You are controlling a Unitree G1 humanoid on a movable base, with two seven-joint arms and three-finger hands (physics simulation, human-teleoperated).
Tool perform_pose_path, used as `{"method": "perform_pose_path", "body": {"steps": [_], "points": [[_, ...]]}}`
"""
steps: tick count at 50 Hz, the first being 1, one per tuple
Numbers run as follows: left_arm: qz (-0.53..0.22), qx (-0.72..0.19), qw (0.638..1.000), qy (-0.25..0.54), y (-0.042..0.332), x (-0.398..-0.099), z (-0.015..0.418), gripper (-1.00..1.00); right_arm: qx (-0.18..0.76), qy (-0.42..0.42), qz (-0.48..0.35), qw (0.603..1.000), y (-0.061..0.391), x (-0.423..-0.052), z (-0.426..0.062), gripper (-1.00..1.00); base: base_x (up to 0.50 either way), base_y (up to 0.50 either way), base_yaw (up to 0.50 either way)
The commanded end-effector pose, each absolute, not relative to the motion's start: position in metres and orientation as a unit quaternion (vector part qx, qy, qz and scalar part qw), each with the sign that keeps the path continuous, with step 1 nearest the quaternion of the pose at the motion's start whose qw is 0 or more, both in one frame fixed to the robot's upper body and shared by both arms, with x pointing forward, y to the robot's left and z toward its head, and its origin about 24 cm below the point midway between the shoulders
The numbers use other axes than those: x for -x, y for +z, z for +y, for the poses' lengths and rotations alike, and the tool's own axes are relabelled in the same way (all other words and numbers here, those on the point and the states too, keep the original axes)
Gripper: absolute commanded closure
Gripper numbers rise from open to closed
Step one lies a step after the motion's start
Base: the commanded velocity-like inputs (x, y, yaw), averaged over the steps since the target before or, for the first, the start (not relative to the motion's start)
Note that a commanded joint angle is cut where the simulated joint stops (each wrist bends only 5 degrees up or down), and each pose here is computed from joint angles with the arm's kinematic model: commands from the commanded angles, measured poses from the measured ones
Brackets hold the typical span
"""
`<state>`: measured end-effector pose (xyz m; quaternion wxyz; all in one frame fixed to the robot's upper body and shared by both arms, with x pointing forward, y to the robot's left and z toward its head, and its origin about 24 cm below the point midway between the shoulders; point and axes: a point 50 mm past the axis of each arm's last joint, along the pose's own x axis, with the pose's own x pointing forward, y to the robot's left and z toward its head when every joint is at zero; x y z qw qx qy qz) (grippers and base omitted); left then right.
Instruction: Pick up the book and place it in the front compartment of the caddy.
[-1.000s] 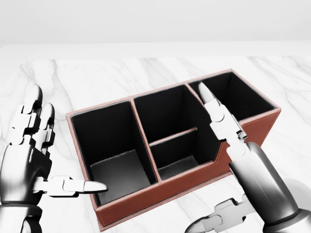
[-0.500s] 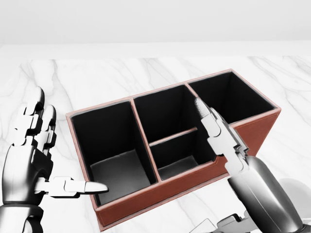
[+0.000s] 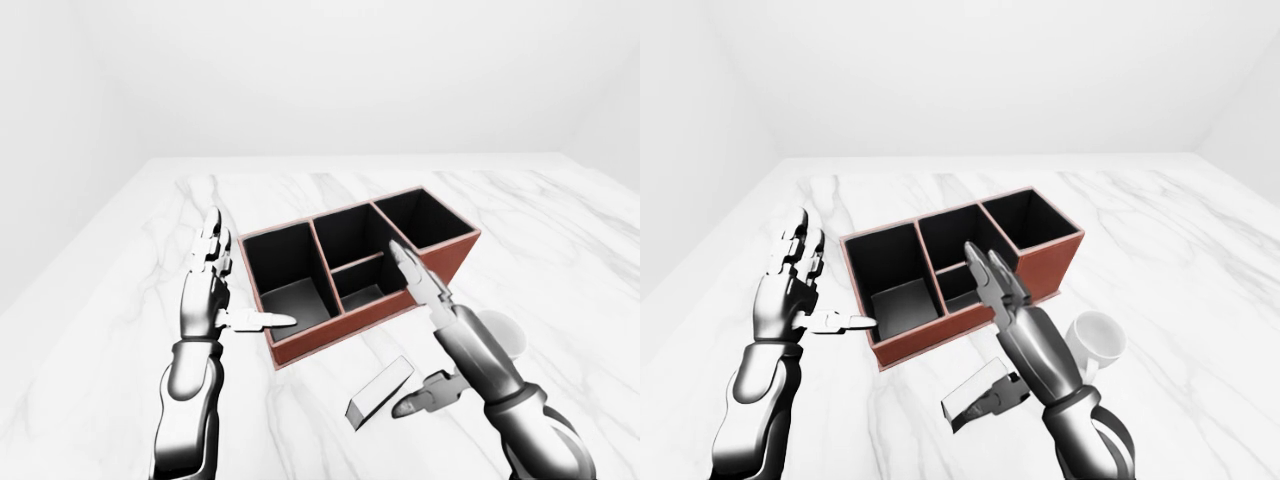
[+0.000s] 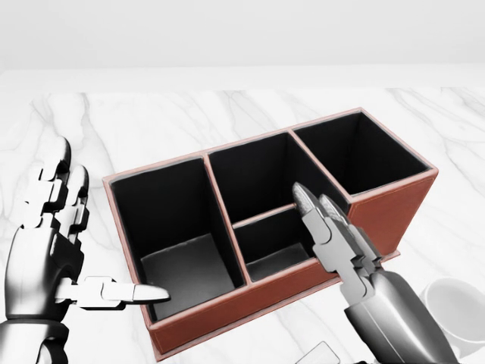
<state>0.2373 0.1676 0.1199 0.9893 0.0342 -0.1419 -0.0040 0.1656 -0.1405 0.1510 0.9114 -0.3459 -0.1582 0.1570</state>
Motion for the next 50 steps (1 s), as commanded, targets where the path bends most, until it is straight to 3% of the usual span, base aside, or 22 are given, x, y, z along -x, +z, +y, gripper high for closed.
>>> {"method": "perform_pose_path", "body": {"steps": [1,50], "points": [[-0.138,-0.034,0.990,-0.004,0.118,-0.238,0.167,-1.00,0.362,0.164,-0.128,0.909,0.128,-0.159,-0.139,-1.00,0.00,0.00,0.00],[-0.128,-0.034,0.991,-0.005,0.114,-0.239,0.167,-1.00,0.405,0.121,-0.070,0.904,0.099,-0.161,-0.142,-1.00,0.00,0.00,0.00]]}}
